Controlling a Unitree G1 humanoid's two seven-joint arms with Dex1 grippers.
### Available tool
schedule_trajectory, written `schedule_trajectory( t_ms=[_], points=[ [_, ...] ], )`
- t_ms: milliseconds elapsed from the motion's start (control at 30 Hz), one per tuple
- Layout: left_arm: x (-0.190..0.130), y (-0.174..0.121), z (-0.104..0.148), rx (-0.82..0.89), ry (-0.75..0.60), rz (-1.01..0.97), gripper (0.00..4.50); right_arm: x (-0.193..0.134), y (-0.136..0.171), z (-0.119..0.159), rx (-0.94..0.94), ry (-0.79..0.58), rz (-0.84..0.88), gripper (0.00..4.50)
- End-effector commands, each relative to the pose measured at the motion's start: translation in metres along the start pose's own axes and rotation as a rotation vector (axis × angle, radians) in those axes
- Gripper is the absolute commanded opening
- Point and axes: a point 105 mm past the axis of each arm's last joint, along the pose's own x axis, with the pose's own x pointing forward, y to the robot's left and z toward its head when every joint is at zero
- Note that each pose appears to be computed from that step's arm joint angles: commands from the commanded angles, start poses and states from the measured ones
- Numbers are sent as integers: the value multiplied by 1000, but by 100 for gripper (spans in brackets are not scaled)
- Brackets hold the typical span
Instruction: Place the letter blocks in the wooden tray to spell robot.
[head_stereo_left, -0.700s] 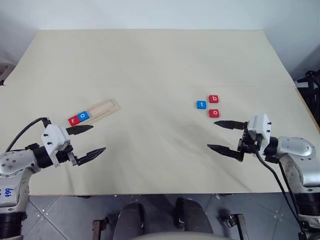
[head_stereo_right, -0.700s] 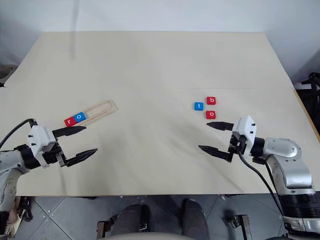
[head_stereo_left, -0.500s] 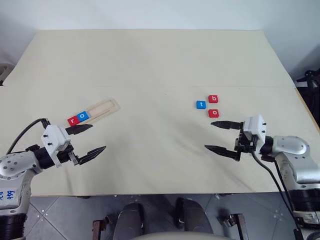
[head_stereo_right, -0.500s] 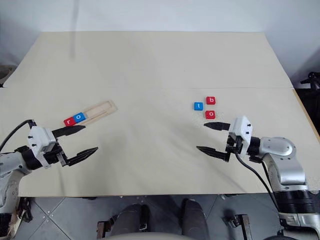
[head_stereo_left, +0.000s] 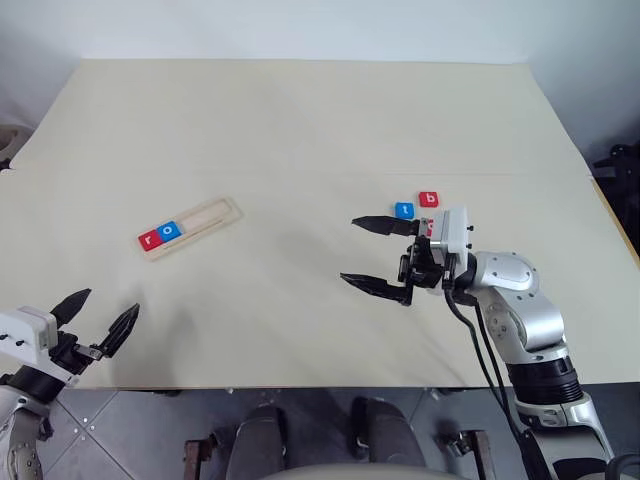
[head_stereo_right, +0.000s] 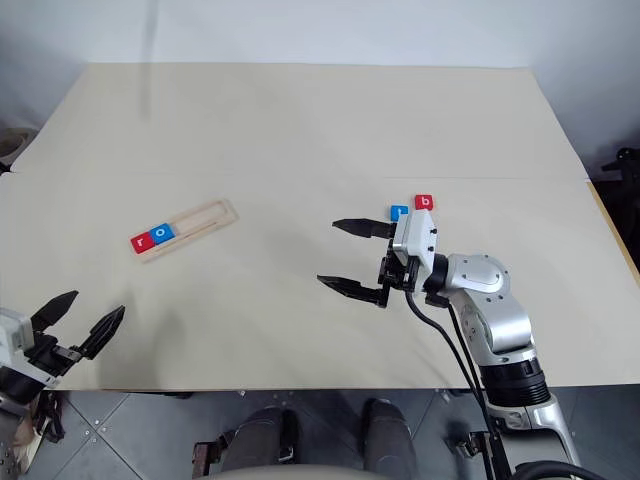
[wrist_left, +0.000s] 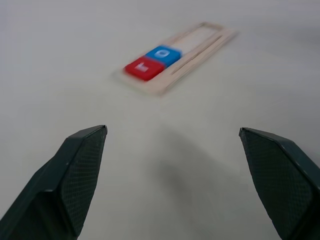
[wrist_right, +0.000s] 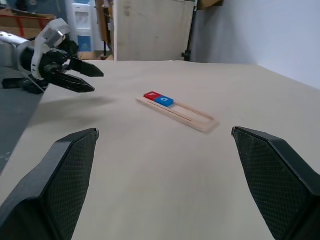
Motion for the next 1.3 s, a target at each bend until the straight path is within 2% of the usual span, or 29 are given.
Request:
schedule_trajectory(
  t_ms=[33,300,533,733,967,1167,1300],
  points=[
    [17,8,15,45,-15,-88,450,-8,0,12,-41,3,2,446],
    [59,40,24,160,130,-302,450,-29,-4,9,-37,78,-53,446],
    [81,50,25,221,222,-402,450,-38,-8,13,-56,103,-115,446],
    [96,49,24,216,251,-401,450,-49,-6,17,-60,129,-165,446],
    [92,23,-7,112,351,-559,450,-54,-6,24,-78,142,-214,446],
    [93,4,-10,82,319,-649,450,-49,-3,22,-66,131,-225,446],
    [99,9,-1,132,261,-571,450,-46,-4,18,-55,124,-208,446]
  ],
)
